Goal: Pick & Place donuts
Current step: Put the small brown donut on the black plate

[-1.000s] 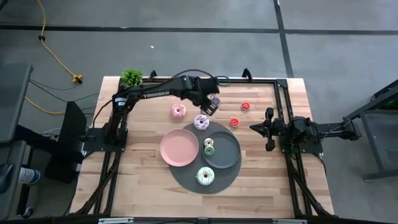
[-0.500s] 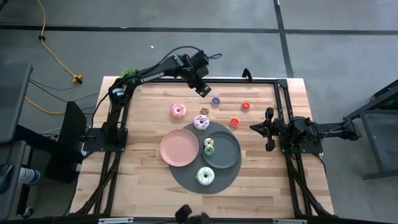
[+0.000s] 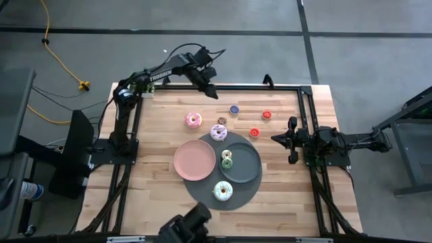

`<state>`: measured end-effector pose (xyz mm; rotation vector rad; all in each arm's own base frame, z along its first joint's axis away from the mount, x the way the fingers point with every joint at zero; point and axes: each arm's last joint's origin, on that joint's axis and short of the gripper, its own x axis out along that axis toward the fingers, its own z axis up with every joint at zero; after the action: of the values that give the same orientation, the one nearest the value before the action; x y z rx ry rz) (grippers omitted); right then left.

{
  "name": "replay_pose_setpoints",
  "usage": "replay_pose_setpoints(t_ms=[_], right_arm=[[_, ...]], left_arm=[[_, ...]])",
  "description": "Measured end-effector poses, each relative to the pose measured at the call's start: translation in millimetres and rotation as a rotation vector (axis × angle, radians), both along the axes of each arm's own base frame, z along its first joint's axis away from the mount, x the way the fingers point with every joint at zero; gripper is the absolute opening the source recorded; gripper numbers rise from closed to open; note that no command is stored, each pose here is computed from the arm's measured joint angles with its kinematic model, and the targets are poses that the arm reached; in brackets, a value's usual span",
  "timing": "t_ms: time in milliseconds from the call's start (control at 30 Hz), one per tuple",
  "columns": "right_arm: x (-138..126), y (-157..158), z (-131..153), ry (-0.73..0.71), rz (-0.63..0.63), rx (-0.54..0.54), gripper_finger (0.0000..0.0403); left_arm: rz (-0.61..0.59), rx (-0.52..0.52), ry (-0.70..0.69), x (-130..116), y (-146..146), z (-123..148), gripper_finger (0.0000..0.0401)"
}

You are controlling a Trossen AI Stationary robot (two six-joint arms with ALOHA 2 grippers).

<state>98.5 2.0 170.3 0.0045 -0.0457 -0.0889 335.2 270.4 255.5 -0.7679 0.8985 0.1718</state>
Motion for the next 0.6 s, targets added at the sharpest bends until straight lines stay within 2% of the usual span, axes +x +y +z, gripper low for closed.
replay_pose_setpoints(t_ms=[133, 367, 600], right_arm=[[0, 0, 0, 0.000, 0.000, 0.000, 0.0000], [0, 0, 0, 0.000, 0.000, 0.000, 0.0000], [0, 0, 0, 0.000, 0.000, 0.000, 0.0000]], left_arm=[[-0.002, -0.023, 0.023, -8, 2, -18, 0.0283], [-0.009, -0.083, 0.026, -10, -5, -49, 0.0287], [0.046, -0.118, -0.023, -8, -4, -59, 0.0287]])
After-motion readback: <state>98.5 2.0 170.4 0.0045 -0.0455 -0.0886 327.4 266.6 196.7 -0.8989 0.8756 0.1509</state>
